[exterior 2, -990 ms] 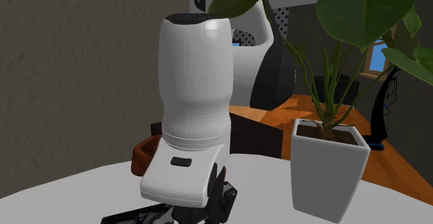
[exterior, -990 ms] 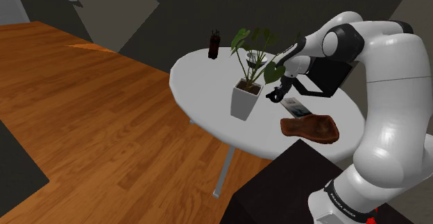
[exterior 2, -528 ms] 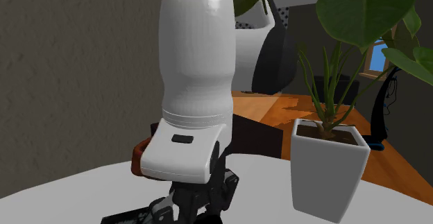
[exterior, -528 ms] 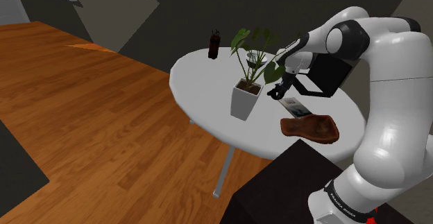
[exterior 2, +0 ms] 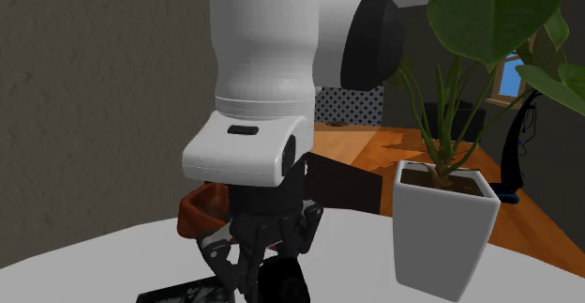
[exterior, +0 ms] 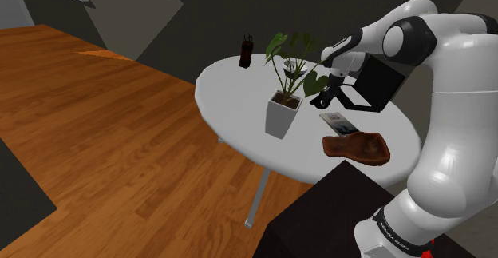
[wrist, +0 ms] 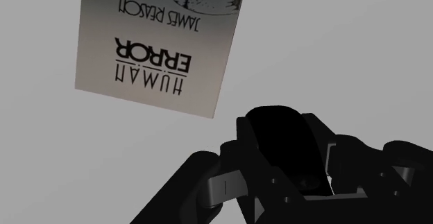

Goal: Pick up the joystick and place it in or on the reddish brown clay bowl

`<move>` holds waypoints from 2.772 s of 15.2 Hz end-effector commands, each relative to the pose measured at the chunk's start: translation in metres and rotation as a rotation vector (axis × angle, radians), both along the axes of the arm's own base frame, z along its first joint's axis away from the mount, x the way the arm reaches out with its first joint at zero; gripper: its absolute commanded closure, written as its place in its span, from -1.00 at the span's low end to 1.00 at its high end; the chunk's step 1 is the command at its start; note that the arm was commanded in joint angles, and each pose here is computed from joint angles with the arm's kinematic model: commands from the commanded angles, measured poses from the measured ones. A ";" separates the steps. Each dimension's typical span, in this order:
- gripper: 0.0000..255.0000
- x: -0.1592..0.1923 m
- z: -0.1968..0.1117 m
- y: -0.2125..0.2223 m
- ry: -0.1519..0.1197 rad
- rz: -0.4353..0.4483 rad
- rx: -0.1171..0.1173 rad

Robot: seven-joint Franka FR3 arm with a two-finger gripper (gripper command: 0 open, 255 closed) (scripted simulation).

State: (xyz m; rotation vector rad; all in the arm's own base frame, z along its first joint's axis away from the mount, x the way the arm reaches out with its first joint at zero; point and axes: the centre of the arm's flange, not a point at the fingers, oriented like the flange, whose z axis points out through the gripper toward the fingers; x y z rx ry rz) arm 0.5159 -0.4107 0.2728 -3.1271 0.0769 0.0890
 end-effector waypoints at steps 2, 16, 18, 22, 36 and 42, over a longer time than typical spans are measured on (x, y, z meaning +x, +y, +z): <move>1.00 0.000 0.015 0.000 0.000 0.000 0.000; 1.00 0.000 0.089 0.000 0.000 0.000 0.000; 1.00 0.000 0.100 0.000 0.000 0.000 0.000; 1.00 -0.038 0.101 0.011 0.000 0.000 0.000; 1.00 -0.215 0.103 0.065 0.000 0.000 0.000; 1.00 -0.253 0.088 0.077 0.000 0.000 0.000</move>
